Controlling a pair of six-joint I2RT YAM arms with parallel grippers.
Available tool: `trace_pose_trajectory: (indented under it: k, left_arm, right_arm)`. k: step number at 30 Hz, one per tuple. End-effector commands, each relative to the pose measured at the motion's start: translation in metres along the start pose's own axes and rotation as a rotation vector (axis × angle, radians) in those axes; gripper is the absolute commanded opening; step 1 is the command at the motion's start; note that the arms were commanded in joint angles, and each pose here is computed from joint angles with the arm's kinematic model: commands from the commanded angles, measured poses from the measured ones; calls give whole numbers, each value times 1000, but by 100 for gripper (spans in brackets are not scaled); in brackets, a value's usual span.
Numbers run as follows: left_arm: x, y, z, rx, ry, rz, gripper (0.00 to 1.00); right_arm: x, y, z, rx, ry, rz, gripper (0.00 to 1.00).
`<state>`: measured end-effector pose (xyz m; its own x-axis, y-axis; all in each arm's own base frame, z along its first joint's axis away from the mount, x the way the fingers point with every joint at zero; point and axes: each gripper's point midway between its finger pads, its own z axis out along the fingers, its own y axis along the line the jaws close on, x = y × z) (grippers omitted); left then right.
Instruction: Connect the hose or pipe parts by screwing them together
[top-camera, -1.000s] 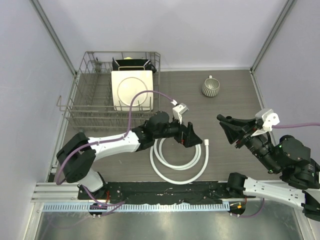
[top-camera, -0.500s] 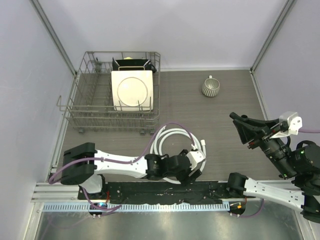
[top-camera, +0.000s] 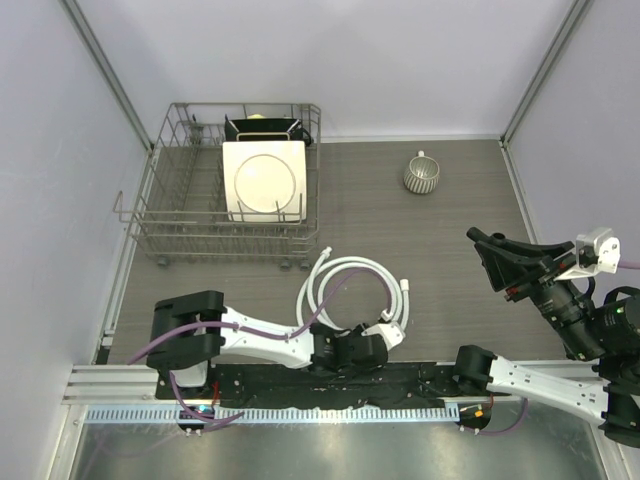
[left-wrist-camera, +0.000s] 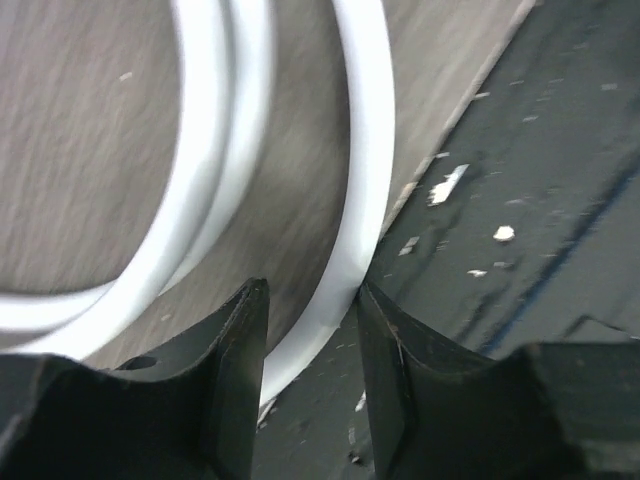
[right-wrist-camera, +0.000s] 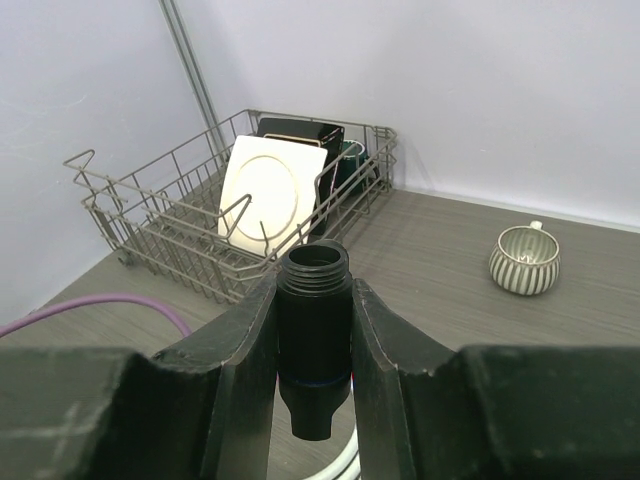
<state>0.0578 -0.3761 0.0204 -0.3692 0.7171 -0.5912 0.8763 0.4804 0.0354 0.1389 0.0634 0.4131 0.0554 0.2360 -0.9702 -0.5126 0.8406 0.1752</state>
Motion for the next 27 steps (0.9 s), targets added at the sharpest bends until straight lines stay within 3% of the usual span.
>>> trace_pose_trajectory:
  k: [1, 3, 8, 9, 11, 13, 16, 19, 24, 27]
  left_arm:
    - [15, 53, -25, -285, 64, -33, 44]
    - [20, 72, -39, -387, 62, -66, 49]
    - [47, 120, -78, -667, 118, -117, 50]
    - [48, 127, -82, -722, 91, -208, 51]
    - [58, 143, -99, -818, 116, -226, 50]
    - [62, 155, -115, -917, 71, -335, 50]
    - [60, 161, -134, -979, -2, -488, 62]
    - [40, 155, -136, -926, -69, -565, 80]
    - [9, 137, -136, -751, -117, -602, 88]
    - [-1, 132, -143, -710, -159, -716, 89]
  right_arm:
    - [-24, -3, -6, -3, -72, 80, 1]
    - [-25, -4, -7, 2, -71, 75, 1]
    - [-27, -5, -8, 1, -78, 80, 1]
    - [-28, -5, -8, 3, -79, 81, 1]
    - [-29, -6, -9, 4, -83, 83, 1]
    - [-29, -6, -9, 3, -83, 85, 1]
    - [-28, -5, -9, 1, -82, 95, 1]
    - [-27, -4, -9, -4, -77, 100, 1]
    - [-26, -1, -10, -21, -70, 112, 1]
    - [-26, -1, -11, -21, -68, 120, 1]
